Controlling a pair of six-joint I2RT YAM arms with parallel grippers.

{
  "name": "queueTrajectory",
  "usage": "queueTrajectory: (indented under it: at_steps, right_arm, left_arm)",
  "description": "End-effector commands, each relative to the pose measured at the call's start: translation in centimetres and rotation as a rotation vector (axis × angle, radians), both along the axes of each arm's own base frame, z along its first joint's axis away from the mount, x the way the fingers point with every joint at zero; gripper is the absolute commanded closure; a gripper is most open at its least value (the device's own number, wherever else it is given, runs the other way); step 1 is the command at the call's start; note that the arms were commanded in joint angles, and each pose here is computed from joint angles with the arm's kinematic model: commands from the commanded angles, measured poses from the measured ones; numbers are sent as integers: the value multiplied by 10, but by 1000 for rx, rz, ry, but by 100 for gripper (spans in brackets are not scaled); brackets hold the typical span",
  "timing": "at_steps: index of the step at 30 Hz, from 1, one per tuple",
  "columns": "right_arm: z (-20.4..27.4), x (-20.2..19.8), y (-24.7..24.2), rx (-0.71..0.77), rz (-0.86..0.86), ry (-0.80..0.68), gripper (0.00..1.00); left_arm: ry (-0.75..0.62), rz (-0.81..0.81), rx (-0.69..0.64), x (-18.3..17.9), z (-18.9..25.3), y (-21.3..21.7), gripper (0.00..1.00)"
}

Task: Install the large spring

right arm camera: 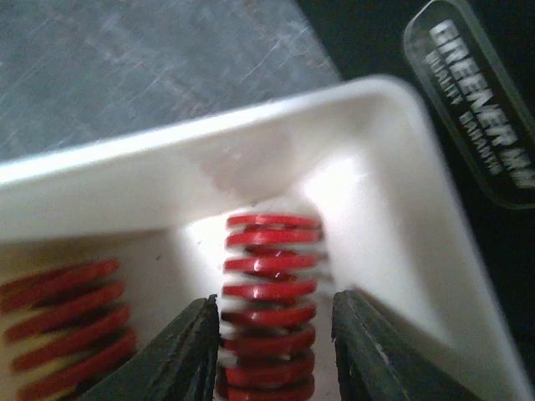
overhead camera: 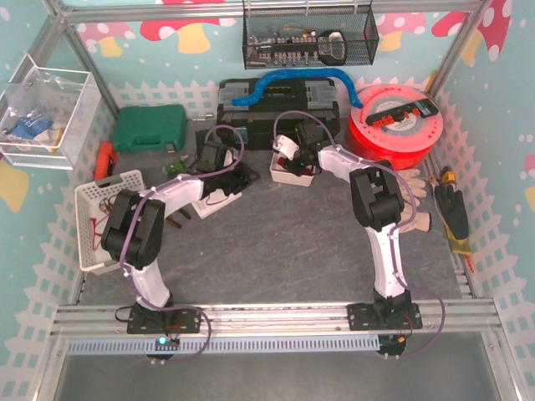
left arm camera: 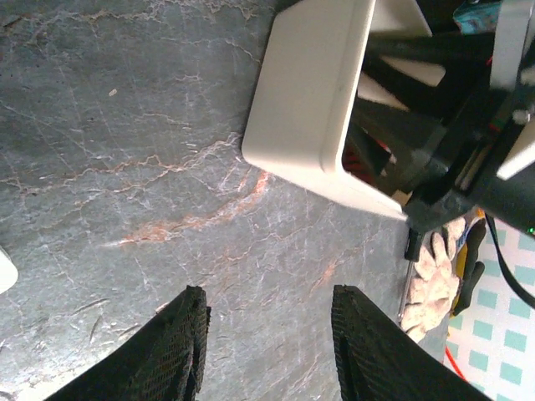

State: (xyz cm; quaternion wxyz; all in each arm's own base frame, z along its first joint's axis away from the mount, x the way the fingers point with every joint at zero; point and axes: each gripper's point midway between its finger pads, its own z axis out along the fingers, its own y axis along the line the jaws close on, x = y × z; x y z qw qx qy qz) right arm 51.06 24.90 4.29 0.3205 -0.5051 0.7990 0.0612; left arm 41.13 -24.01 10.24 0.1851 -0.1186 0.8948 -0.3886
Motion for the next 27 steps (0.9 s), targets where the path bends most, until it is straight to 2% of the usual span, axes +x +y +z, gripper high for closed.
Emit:
queueTrajectory:
  at_steps: [1, 6, 11, 15, 18, 27]
  right_arm:
    - [-52, 12, -27, -159, -140, 43, 57]
    - [-58, 7, -21, -137, -130, 76, 56]
    - [-90, -14, -34, -211, -123, 158, 54]
    - [-100, -39, -32, -191, -86, 261, 63]
    - [-87, -53, -29, -152, -72, 278, 69]
    - [-27, -55, -9, -12, -49, 258, 78]
  left_arm:
    - [-23, 4, 10, -2, 7, 5, 55]
    - [-34, 9, 31, -7, 10, 11, 54]
    - [-39, 17, 37, -10, 11, 17, 54]
    - [-45, 18, 40, -11, 14, 17, 54]
    - [-49, 18, 38, -10, 15, 17, 53]
    - [-46, -3, 21, -4, 16, 9, 55]
